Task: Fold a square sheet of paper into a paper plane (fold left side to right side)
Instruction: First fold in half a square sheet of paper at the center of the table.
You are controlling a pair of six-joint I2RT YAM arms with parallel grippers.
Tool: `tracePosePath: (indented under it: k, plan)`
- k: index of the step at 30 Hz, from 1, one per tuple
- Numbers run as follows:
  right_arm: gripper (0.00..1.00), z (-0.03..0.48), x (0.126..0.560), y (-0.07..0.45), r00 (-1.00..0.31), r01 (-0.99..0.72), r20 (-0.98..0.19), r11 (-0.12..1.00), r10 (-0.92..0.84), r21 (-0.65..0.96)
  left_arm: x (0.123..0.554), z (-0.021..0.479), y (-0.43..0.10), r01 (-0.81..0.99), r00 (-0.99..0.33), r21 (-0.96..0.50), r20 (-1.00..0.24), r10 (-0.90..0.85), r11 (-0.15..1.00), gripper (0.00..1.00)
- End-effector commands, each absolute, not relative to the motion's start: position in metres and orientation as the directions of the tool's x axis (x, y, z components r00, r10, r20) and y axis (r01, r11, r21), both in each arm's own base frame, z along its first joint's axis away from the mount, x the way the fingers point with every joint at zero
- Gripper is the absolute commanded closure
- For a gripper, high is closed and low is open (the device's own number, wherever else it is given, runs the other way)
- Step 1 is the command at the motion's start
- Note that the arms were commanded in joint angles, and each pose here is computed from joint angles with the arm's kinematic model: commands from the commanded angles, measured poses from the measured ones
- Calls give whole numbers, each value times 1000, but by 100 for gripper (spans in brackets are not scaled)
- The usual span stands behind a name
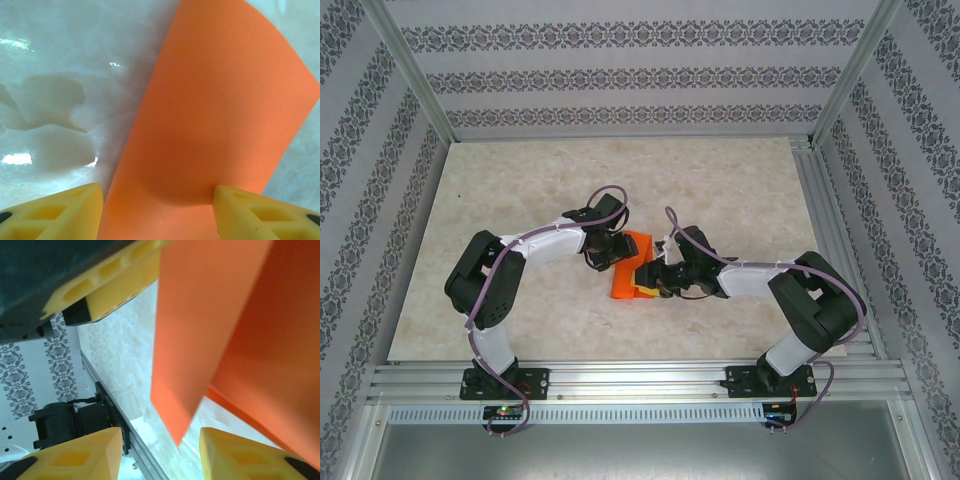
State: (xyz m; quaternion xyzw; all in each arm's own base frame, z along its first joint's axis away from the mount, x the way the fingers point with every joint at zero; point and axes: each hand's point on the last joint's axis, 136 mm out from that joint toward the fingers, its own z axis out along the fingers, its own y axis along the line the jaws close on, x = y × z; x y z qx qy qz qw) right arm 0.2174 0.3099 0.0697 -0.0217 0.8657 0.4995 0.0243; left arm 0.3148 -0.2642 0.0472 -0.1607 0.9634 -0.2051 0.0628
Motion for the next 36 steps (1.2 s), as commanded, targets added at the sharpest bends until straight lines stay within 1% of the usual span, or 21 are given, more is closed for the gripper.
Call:
tracePosePath:
  k: [1, 6, 10, 14, 16, 20, 25, 27, 29, 32, 36]
  plan:
    - [56, 68, 220, 318, -998, -58, -70, 491, 5, 869, 325, 52, -264, -287, -935, -426, -69, -347, 858, 39]
    - [60, 60, 220, 319, -998, -47, -57, 517, 3, 855, 325, 53, -264, -286, -935, -429, -69, -347, 857, 39]
    - [60, 55, 219, 315, -999, -45, -53, 546, -1, 837, 324, 52, -264, -288, -935, -427, -68, -348, 857, 39]
    - [59, 55, 220, 315, -998, -43, -55, 543, 6, 838, 325, 52, -263, -289, -935, -428, -67, -349, 856, 39]
    - [60, 57, 222, 318, -998, -44, -57, 530, 8, 847, 325, 52, -264, -287, -935, -430, -68, -348, 856, 39]
    - [66, 59, 223, 322, -998, -47, -56, 522, 0, 851, 325, 53, -264, -288, -935, -430, -69, -349, 856, 39]
    - [82, 60, 224, 322, -998, -52, -63, 526, 2, 849, 325, 54, -263, -285, -936, -430, -69, -345, 857, 39]
    - [90, 60, 225, 320, -998, -54, -66, 532, 3, 845, 324, 57, -262, -279, -937, -431, -75, -342, 858, 39]
    - [96, 58, 228, 317, -998, -51, -63, 539, 4, 841, 325, 61, -260, -274, -937, -438, -82, -341, 856, 39]
    - [100, 58, 233, 311, -998, -54, -69, 555, 6, 830, 325, 71, -255, -258, -936, -454, -101, -337, 853, 38]
    - [100, 53, 237, 300, -997, -57, -75, 595, 5, 802, 325, 84, -247, -242, -933, -468, -128, -337, 850, 37]
